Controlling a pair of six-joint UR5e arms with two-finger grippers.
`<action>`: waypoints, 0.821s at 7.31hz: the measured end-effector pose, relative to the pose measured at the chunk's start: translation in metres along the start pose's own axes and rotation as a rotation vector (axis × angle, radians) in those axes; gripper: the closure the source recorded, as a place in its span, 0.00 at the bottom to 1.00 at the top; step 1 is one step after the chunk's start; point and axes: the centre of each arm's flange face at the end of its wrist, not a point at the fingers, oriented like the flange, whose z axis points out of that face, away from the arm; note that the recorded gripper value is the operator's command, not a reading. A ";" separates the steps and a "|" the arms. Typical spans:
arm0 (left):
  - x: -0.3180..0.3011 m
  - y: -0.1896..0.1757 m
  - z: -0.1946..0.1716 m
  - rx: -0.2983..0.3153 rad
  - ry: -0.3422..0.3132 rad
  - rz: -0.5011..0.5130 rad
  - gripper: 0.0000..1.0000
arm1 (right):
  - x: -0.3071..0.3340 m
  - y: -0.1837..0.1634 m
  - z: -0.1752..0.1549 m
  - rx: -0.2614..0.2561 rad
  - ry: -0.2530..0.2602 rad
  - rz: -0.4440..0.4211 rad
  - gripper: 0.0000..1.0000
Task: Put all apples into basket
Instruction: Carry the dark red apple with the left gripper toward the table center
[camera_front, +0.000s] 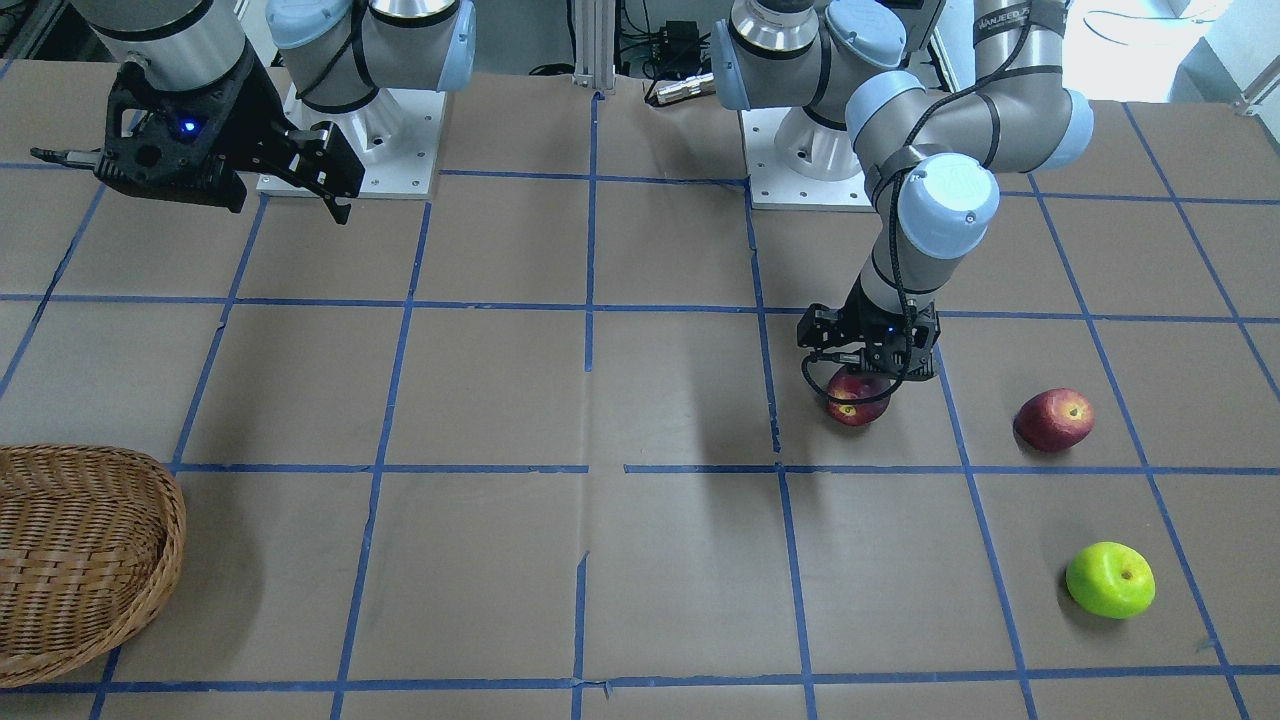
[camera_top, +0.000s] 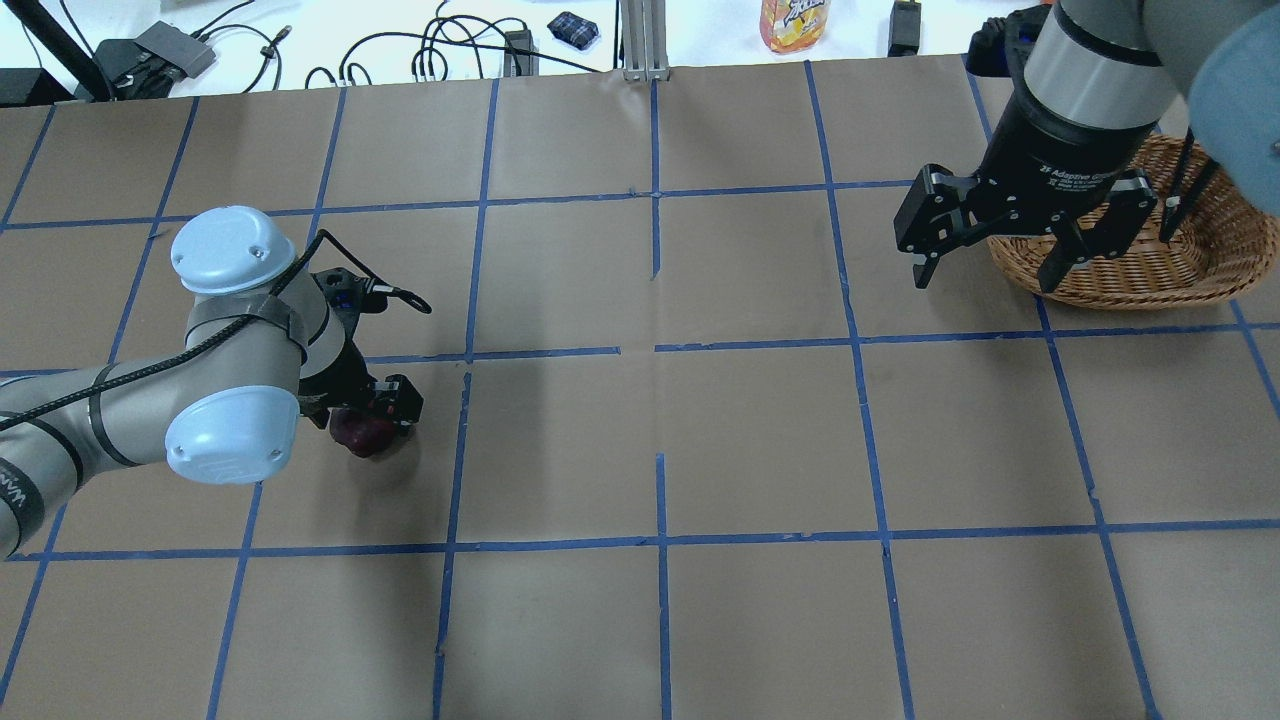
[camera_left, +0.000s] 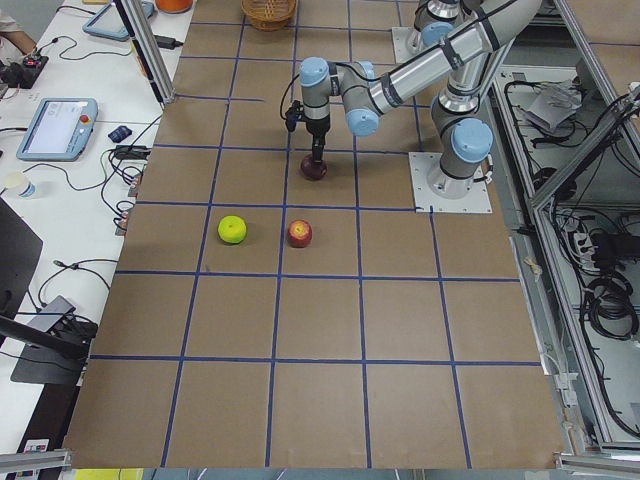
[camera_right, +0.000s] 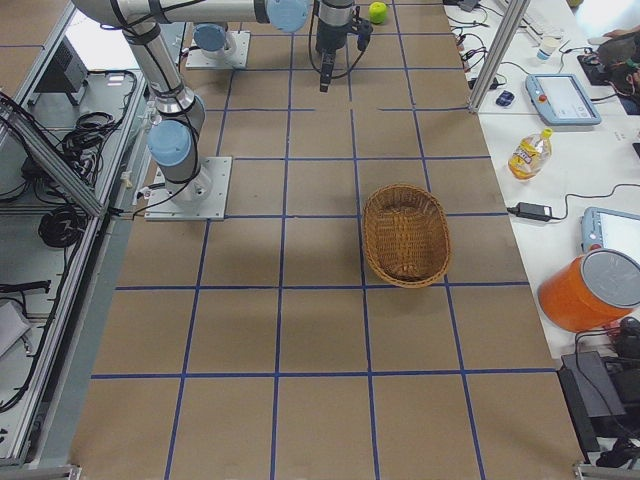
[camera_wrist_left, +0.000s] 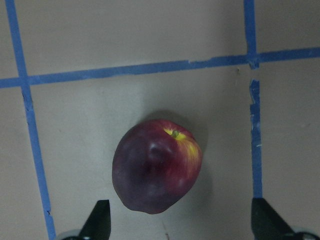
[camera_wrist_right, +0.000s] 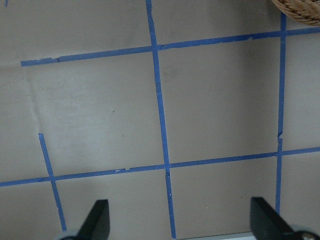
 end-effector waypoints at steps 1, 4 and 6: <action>-0.003 -0.007 0.010 0.007 -0.015 0.000 0.00 | 0.000 -0.002 0.001 0.003 -0.002 0.000 0.00; -0.005 -0.018 0.030 0.008 -0.021 0.012 0.81 | 0.000 -0.006 0.004 0.005 -0.002 0.001 0.00; -0.006 -0.024 0.032 0.027 -0.023 0.019 0.90 | 0.001 -0.008 0.007 -0.002 -0.004 0.006 0.00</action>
